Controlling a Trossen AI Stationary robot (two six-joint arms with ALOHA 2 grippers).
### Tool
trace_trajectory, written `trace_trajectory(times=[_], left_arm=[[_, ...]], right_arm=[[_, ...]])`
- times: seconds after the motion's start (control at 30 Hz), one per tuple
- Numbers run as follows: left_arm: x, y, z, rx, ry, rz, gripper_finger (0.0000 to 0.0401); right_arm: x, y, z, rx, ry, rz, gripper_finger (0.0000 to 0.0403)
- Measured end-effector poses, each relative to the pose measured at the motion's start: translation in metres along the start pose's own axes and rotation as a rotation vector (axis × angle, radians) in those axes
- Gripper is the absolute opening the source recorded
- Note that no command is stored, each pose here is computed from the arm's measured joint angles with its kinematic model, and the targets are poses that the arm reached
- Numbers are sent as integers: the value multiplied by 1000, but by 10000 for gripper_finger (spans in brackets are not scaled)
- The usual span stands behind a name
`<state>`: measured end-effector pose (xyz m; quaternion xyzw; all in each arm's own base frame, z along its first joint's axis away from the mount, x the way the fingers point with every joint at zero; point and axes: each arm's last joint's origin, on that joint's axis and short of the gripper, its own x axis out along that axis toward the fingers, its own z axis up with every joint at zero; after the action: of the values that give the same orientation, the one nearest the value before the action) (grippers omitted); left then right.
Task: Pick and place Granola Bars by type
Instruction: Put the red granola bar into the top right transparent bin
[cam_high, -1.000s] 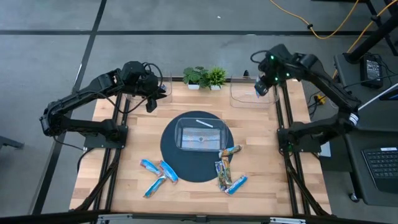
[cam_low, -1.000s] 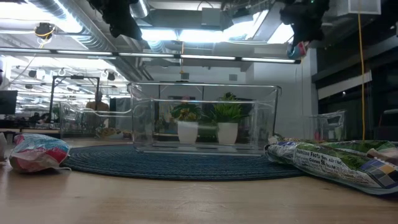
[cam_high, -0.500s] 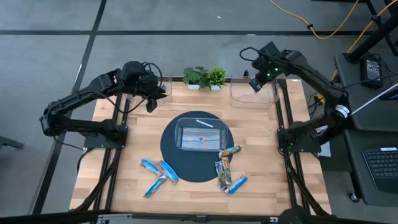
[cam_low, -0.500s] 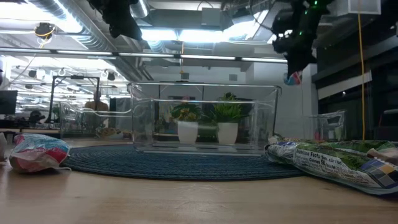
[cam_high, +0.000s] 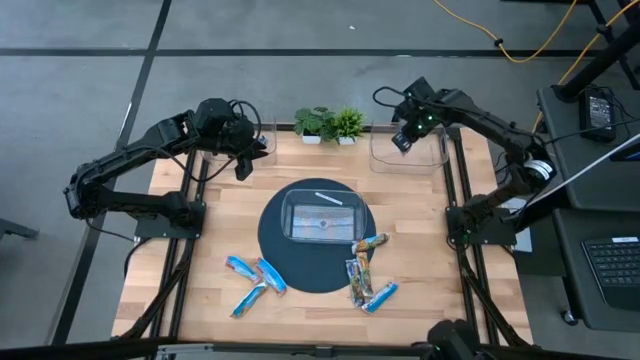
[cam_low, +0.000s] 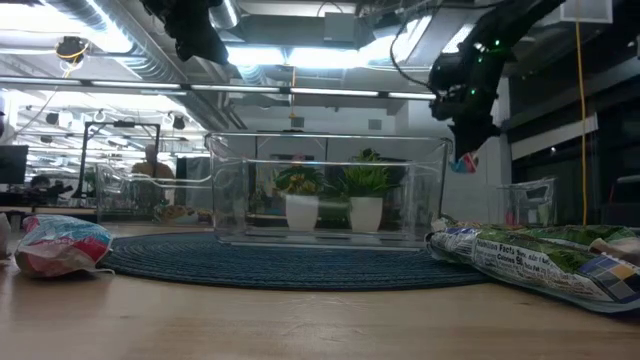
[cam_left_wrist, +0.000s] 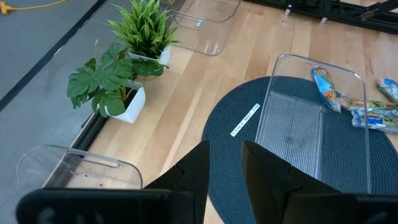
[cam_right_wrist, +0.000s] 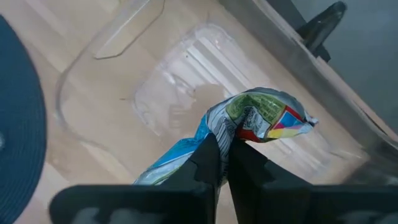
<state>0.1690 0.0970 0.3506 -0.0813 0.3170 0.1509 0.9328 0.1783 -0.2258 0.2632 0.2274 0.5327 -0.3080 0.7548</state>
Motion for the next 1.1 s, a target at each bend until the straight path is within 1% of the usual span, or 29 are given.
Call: trace_trajectory(times=[0.23,0.47,0.73,1.1], left_arm=[[0,0,0,-20,0,6,86],[0,0,0,-33,1,7,86],[0,0,0,-41,1,8,86],[0,0,0,-45,1,8,86]], right_arm=[[32,-2,5,1,20,2,18],[63,-5,10,5,84,9,32],[89,-6,11,5,143,16,17],[96,-7,13,7,135,15,67]])
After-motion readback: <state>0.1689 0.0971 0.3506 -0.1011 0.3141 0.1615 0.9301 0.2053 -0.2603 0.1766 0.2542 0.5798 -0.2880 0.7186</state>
